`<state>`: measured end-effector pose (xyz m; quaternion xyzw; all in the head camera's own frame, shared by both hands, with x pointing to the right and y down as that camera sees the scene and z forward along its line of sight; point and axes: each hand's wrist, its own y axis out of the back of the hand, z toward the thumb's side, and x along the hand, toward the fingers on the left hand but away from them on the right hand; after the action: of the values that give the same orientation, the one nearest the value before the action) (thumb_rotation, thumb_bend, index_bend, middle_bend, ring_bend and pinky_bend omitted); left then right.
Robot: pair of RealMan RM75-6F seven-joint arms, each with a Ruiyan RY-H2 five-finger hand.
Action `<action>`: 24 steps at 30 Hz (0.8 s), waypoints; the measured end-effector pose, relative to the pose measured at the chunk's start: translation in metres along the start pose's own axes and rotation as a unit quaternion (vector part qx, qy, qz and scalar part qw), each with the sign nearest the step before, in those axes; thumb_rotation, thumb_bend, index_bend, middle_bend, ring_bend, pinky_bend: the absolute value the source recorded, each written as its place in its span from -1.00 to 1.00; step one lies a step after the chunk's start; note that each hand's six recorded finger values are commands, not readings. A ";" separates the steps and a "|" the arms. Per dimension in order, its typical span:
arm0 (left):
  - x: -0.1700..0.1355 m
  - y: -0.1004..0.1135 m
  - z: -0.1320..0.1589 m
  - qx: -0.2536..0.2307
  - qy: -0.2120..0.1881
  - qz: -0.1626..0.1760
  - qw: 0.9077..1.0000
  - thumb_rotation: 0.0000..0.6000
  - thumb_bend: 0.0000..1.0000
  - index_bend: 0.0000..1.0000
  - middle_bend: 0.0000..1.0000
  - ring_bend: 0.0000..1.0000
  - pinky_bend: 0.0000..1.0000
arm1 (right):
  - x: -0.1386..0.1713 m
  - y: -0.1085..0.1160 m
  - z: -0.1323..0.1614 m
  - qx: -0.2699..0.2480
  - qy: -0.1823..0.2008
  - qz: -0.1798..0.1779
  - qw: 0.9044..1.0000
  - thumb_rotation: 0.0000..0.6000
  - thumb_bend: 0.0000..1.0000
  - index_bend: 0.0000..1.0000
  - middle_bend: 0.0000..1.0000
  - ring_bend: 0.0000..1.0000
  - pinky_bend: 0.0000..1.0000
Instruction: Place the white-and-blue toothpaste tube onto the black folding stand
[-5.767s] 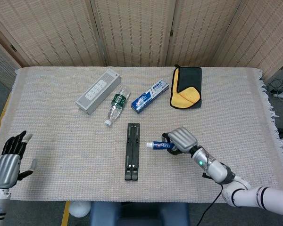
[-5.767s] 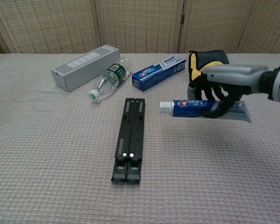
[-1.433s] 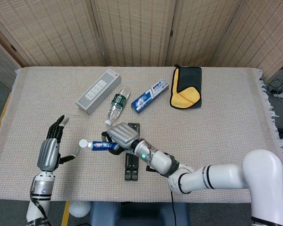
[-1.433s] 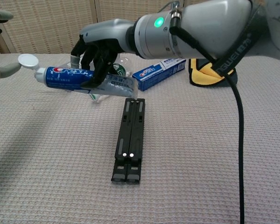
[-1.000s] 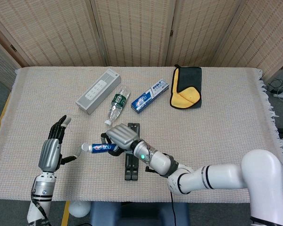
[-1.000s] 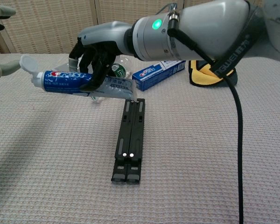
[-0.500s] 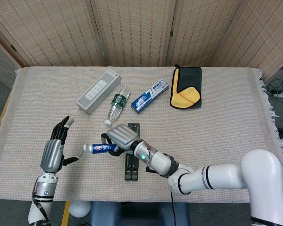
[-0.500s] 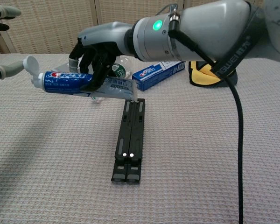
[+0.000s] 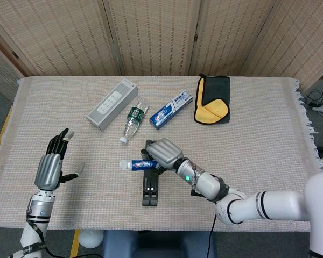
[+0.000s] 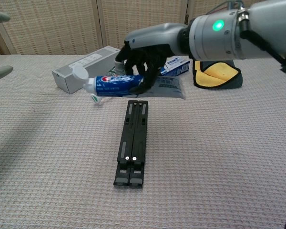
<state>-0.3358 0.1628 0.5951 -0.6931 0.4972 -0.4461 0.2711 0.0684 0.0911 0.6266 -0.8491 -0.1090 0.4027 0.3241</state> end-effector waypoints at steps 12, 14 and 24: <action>-0.013 0.010 -0.059 0.092 0.040 -0.025 0.995 1.00 -0.25 -1.00 -1.00 -1.00 -1.00 | 0.039 -0.045 -0.074 0.083 -0.071 0.049 0.993 1.00 0.61 0.02 0.00 0.09 -0.11; -0.015 0.011 -0.062 0.097 0.043 -0.025 0.994 1.00 -0.25 -1.00 -1.00 -1.00 -1.00 | 0.041 -0.050 -0.079 0.093 -0.078 0.055 0.991 1.00 0.61 -0.13 -0.08 -0.04 -0.22; -0.024 0.021 -0.081 0.128 0.063 -0.026 0.989 1.00 -0.25 -1.00 -1.00 -1.00 -1.00 | 0.057 -0.064 -0.097 0.083 -0.107 0.052 0.989 1.00 0.61 -1.00 -0.86 -0.65 -0.78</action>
<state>-0.4194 0.1835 0.6066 -0.6357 0.4339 -0.5558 0.3141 0.1837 0.1211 0.6778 -0.7758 -0.0648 0.5148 0.3591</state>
